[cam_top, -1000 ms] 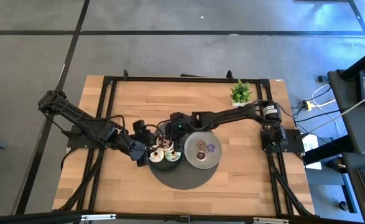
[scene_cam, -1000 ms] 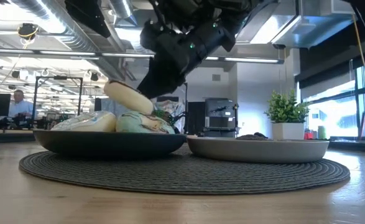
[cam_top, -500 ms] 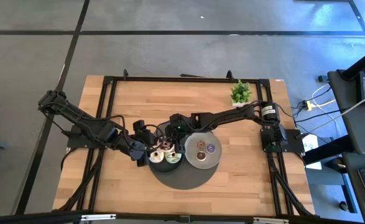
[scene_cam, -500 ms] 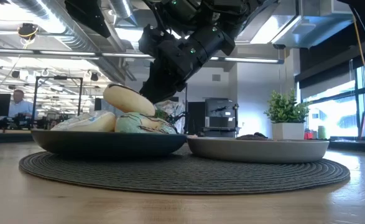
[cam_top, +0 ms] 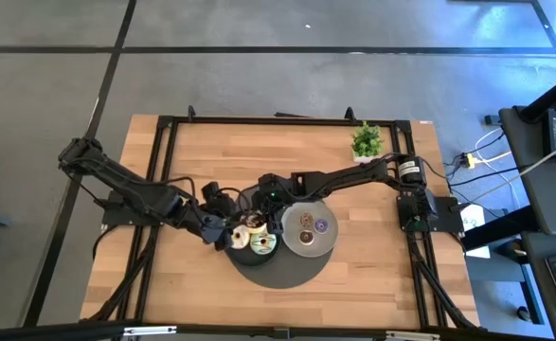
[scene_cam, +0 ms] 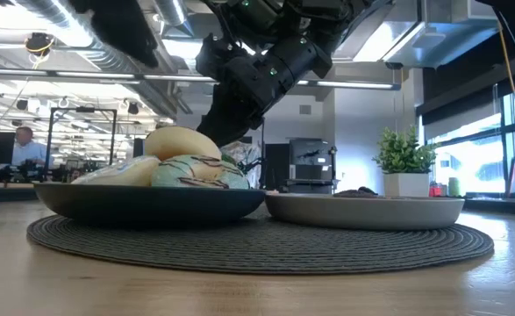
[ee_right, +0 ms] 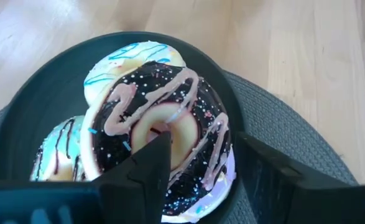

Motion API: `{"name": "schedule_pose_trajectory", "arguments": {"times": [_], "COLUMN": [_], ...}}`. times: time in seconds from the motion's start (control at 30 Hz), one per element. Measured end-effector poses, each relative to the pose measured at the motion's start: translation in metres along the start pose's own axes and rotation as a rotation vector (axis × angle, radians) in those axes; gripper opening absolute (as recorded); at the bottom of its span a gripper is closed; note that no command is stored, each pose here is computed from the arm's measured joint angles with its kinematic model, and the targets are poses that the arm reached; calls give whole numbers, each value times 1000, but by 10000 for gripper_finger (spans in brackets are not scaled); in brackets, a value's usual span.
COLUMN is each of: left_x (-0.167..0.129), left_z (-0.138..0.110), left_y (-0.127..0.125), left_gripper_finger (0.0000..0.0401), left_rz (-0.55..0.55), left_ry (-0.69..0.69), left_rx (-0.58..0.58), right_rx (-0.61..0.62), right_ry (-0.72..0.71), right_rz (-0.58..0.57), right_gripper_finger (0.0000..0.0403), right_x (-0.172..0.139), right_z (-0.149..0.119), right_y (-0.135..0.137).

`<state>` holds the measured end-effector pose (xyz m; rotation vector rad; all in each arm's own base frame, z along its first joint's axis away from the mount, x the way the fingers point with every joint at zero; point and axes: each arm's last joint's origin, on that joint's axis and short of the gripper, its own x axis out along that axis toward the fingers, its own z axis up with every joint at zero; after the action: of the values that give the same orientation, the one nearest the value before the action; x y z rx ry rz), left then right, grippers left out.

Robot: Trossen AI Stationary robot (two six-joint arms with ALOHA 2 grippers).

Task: Pick & Place donuts
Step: Return to Home Position

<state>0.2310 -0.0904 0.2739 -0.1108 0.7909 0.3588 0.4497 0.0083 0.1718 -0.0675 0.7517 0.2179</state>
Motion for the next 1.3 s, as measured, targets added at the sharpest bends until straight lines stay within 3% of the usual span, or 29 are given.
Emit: {"name": "schedule_pose_trajectory", "arguments": {"times": [0.2, 0.5, 0.6, 0.7, 0.93, 1.13, 1.3], "left_x": [16, 18, 18, 22, 30, 17, 15], "left_z": [-9, -9, -9, -8, -22, -56, -87], "left_y": [3, 4, 0, -7, 8, 42, 61], "left_gripper_finger": [269, 269, 269, 269, 269, 269, 269], "left_rz": [-30, -20, -22, -102, -317, -395, -486], "left_ry": [19, 11, -50, -160, -352, -546, -694], "left_rx": [-43, -46, -11, 34, 46, -37, -68], "right_rx": [3, 26, 39, 35, 111, 112, 203], "right_ry": [-1, 8, 68, 59, -32, -158, -304], "right_rz": [-12, -30, -11, 11, -189, -117, -18], "right_gripper_finger": [181, 181, 181, 181, 181, 181, 181], "right_x": [-2, -25, -46, -73, -150, -204, -213], "right_z": [1, 11, 14, 12, -45, -107, -154], "right_y": [0, 4, 17, 44, 108, 132, 130]}}
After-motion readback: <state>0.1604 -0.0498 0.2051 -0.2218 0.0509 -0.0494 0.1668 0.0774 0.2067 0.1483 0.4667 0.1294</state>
